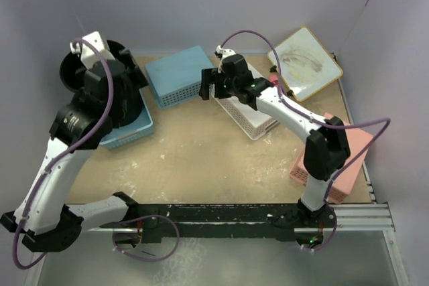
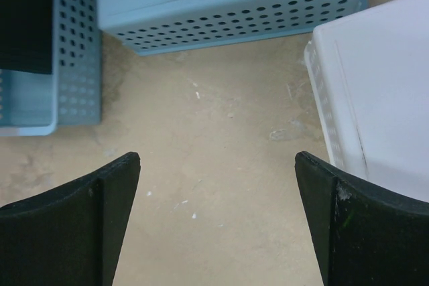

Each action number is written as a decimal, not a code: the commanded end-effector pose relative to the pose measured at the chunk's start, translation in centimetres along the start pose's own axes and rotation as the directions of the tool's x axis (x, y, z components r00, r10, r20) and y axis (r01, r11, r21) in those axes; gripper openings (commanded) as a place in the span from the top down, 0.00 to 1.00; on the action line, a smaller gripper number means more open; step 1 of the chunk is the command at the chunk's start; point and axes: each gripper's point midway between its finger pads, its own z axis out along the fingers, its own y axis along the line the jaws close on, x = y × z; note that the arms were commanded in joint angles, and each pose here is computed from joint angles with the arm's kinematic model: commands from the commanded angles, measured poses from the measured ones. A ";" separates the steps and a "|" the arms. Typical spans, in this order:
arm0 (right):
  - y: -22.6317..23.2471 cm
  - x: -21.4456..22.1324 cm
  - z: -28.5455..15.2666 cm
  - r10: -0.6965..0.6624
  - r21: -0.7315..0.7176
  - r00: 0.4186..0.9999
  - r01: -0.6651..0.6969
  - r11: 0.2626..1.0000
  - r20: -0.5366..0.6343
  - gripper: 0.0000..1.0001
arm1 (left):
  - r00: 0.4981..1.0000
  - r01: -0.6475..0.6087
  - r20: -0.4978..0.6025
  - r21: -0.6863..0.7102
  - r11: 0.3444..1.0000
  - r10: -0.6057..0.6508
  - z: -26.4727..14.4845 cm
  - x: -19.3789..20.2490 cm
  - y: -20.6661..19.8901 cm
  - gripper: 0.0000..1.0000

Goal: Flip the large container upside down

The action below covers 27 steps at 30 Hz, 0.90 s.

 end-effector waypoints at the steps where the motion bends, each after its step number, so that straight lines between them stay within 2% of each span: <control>1: 2.3 -4.1 -4.7 0.054 -0.105 0.985 -0.037 0.994 0.162 0.00 | 0.983 -0.171 0.035 -0.206 0.964 0.182 1.1 -3.4 1.8 0.14; 4: 2.5 -4.8 -6.3 0.057 -0.117 0.979 -0.034 0.993 0.195 0.00 | 0.972 -0.218 0.032 -0.231 0.948 0.232 2.8 -4.4 0.5 0.06; 6: 2.5 -4.6 -6.5 0.058 -0.118 0.981 -0.036 0.992 0.188 0.00 | 0.967 -0.245 0.006 -0.235 0.941 0.253 4.7 -4.5 -0.4 0.06; 8: 2.4 -4.1 -6.6 0.055 -0.114 0.984 -0.036 0.993 0.170 0.00 | 0.968 -0.238 0.029 -0.237 0.942 0.251 6.1 -5.1 -0.7 0.06; 11: 2.5 -3.2 -6.7 0.050 -0.127 0.989 -0.032 0.991 0.139 0.00 | 0.969 -0.241 -0.004 -0.221 0.945 0.246 9.2 -5.4 0.4 0.06; 14: 2.4 -3.0 -7.0 0.052 -0.130 0.988 -0.033 0.991 0.142 0.00 | 0.961 -0.276 -0.086 -0.179 0.944 0.265 12.5 -4.1 1.4 0.06; 18: 2.4 -2.6 -7.0 0.053 -0.135 0.989 -0.035 0.990 0.135 0.00 | 0.962 -0.252 -0.140 -0.105 0.962 0.237 15.9 -2.7 1.9 0.07; 24: 1.5 -1.8 -7.0 0.014 -0.088 0.994 -0.005 0.996 0.108 0.00 | 0.937 -0.266 -0.241 -0.016 0.964 0.254 19.1 1.0 1.0 0.09; 27: 1.4 -1.7 -6.9 0.010 -0.085 0.995 -0.001 0.996 0.103 0.00 | 0.929 -0.260 -0.274 -0.004 0.966 0.249 20.1 2.4 0.9 0.18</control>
